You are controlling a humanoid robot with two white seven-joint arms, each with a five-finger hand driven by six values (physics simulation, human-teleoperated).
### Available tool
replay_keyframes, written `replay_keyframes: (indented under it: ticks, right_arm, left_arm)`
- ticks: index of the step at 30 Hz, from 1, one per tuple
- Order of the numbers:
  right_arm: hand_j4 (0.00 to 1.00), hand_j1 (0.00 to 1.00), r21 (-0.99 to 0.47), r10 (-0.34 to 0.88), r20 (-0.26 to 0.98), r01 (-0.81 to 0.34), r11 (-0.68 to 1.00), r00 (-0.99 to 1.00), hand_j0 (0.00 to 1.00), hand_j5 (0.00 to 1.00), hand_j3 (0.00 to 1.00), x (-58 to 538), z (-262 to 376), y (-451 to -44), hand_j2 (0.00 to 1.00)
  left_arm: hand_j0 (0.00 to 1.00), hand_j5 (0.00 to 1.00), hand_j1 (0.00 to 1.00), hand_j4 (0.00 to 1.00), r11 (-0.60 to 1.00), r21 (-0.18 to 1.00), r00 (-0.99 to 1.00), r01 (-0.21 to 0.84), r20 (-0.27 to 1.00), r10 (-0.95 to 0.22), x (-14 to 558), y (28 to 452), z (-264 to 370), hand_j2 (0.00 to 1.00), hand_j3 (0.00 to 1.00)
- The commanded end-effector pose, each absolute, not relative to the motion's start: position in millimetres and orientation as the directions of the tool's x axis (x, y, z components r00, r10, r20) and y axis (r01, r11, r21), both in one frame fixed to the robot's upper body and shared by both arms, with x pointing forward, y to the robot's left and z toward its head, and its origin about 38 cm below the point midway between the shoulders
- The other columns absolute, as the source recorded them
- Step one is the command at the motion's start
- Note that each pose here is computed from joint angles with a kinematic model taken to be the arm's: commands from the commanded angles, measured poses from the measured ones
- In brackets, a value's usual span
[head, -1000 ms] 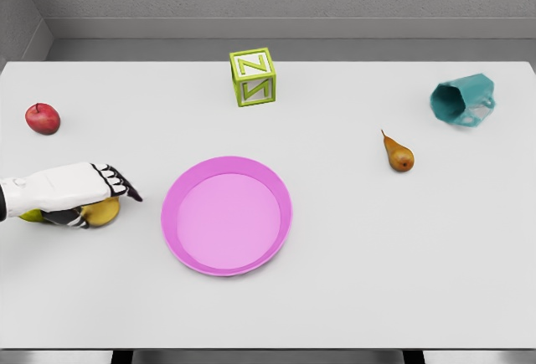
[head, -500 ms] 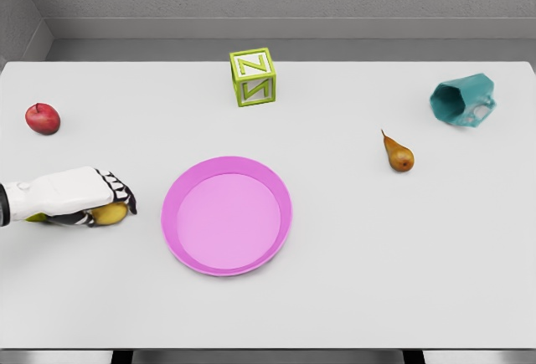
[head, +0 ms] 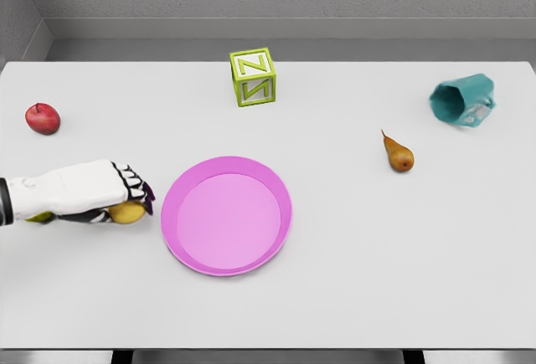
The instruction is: Put the lemon on the plate with left arm
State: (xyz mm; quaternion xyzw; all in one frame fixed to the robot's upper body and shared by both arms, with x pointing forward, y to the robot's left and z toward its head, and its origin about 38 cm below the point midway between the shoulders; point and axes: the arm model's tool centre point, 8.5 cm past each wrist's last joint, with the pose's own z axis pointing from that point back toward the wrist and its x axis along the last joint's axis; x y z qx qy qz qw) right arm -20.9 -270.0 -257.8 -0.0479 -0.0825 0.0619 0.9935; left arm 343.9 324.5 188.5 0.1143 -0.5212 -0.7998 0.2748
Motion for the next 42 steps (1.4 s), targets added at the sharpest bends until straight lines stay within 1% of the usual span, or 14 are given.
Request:
replay_keyframes:
  ticks: [1,6,15,29,38,42]
  right_arm:
    - [1.0,1.0,-0.105,0.13,0.158,-0.114,0.988,0.979,1.0,1.0,1.0,-21,-258,-270,1.0]
    - [1.0,1.0,-0.105,0.13,0.158,-0.114,0.988,0.979,1.0,1.0,1.0,-21,-258,-270,1.0]
    - [1.0,1.0,-0.105,0.13,0.158,-0.114,0.988,0.979,1.0,1.0,1.0,-21,-258,-270,1.0]
    - [1.0,1.0,-0.105,0.13,0.158,-0.114,0.988,0.979,1.0,1.0,1.0,-21,-258,-270,1.0]
    - [1.0,1.0,-0.105,0.13,0.158,-0.114,0.988,0.979,1.0,1.0,1.0,-21,-258,-270,1.0]
    - [1.0,1.0,-0.105,0.13,0.158,-0.114,0.988,0.979,1.0,1.0,1.0,-21,-258,-270,1.0]
  left_arm:
    - [0.6,0.6,0.6,0.6,-0.294,0.905,-0.825,0.308,0.101,-0.555,343,326,201,0.6,0.6]
    - [0.6,0.6,0.6,0.6,-0.276,0.92,-0.845,0.277,0.097,-0.526,339,317,214,0.6,0.6]
    - [0.6,0.6,0.6,0.6,-0.259,0.926,-0.85,0.274,0.107,-0.516,339,310,212,0.6,0.6]
    - [0.6,0.6,0.6,0.6,-0.153,0.96,-0.878,0.233,0.14,-0.458,347,271,212,0.6,0.6]
    - [0.6,0.6,0.6,0.6,-0.137,0.965,-0.905,0.221,0.151,-0.399,351,243,211,0.6,0.6]
    - [0.6,0.6,0.6,0.6,-0.127,0.968,-0.909,0.217,0.153,-0.388,351,237,212,0.6,0.6]
